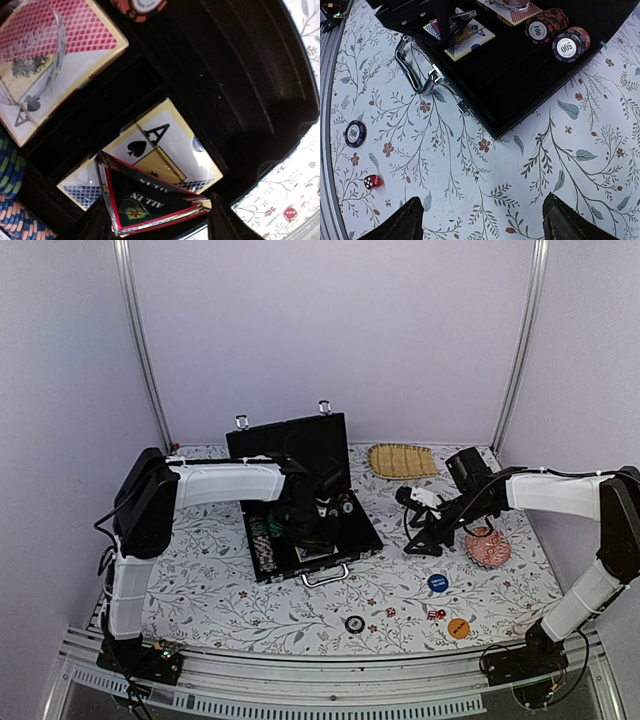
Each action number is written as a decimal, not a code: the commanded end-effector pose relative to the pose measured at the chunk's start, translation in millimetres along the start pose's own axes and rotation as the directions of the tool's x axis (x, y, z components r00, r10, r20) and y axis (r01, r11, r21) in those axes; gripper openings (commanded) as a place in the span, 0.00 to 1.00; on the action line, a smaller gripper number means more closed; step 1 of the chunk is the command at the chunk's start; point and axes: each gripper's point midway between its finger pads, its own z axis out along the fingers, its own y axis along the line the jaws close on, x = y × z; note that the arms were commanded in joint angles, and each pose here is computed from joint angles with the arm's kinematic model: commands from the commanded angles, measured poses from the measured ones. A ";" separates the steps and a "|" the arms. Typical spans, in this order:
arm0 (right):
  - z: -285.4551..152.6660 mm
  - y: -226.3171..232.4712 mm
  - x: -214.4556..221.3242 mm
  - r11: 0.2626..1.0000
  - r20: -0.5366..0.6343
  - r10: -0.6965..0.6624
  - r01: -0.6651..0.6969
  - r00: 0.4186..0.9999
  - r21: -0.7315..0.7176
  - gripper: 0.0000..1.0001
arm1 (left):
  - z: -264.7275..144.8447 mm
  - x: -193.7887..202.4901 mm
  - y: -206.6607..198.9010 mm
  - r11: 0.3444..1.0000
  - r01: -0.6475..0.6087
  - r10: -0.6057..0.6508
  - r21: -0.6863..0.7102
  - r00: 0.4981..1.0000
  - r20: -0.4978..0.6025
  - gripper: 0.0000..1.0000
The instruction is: Pack up texas hold em set
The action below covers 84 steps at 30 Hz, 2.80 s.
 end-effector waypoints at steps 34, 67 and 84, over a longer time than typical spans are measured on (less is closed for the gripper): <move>-24.6 -1.9 20.9 0.999 -0.249 -0.028 0.038 0.968 0.035 0.77 | -92.9 -20.4 -19.0 0.934 -0.357 0.336 0.020 0.895 0.293 0.71; -28.6 126.2 170.6 0.906 -0.568 -0.421 0.353 0.708 -0.232 0.80 | -88.2 -15.9 4.0 0.960 -0.281 0.269 -0.013 0.903 0.334 0.71; -20.0 122.6 171.4 0.897 -0.581 -0.428 0.407 0.693 -0.176 0.67 | -82.0 -16.7 11.1 0.963 -0.268 0.263 -0.031 0.910 0.320 0.71</move>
